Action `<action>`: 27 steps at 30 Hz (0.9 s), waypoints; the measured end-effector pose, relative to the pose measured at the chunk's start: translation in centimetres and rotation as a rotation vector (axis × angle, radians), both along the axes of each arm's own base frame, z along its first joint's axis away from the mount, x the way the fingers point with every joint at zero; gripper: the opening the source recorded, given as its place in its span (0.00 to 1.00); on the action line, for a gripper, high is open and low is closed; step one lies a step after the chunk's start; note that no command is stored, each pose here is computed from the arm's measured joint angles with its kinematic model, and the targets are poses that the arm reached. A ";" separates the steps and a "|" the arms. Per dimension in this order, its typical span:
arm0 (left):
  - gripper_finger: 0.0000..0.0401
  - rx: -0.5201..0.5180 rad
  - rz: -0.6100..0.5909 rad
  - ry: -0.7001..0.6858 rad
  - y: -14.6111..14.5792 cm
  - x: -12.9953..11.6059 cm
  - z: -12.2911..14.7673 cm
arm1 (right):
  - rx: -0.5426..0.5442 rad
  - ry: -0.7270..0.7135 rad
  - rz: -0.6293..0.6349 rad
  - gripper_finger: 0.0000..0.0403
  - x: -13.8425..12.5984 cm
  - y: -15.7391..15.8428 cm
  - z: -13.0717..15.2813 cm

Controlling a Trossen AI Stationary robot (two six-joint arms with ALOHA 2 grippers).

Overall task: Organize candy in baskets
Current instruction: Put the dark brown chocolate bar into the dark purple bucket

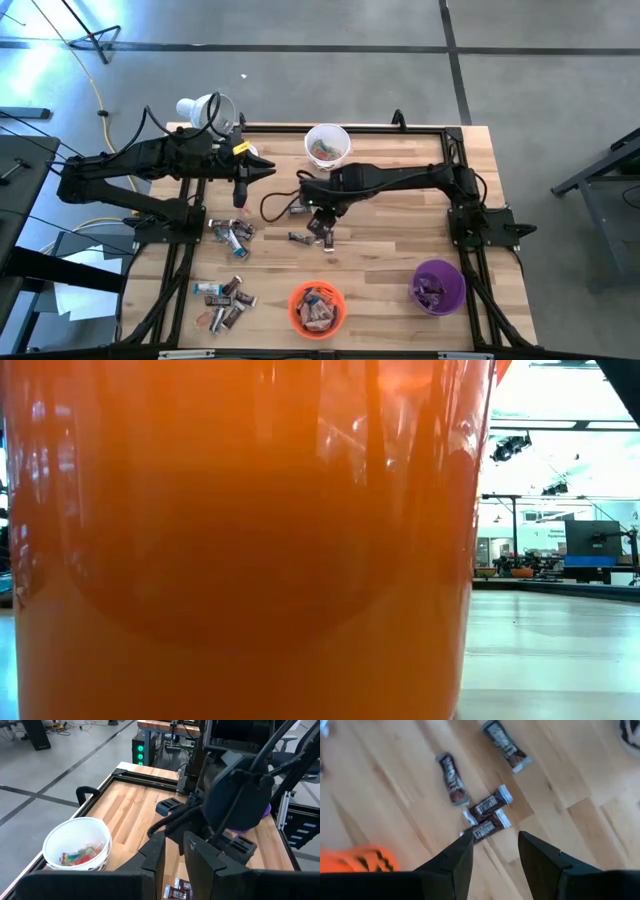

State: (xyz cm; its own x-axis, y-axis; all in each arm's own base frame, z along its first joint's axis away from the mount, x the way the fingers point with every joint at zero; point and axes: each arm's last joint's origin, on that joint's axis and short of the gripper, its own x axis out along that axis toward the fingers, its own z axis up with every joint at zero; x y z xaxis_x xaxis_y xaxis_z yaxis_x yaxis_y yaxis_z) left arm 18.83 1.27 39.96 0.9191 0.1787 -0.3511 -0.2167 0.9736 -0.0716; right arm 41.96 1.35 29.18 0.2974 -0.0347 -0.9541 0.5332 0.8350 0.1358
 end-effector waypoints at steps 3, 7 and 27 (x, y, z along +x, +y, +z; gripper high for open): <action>0.14 0.000 0.000 0.000 0.0 0.0 0.0 | -0.049 -0.026 -0.040 0.37 0.3 0.4 -0.1; 0.14 0.000 0.000 0.001 0.0 0.0 0.0 | -0.093 -0.038 -0.281 0.34 0.7 1.2 -1.0; 0.14 -0.004 -0.026 0.053 -0.1 -0.2 -0.5 | -0.006 0.043 -0.658 0.31 4.0 4.3 -10.2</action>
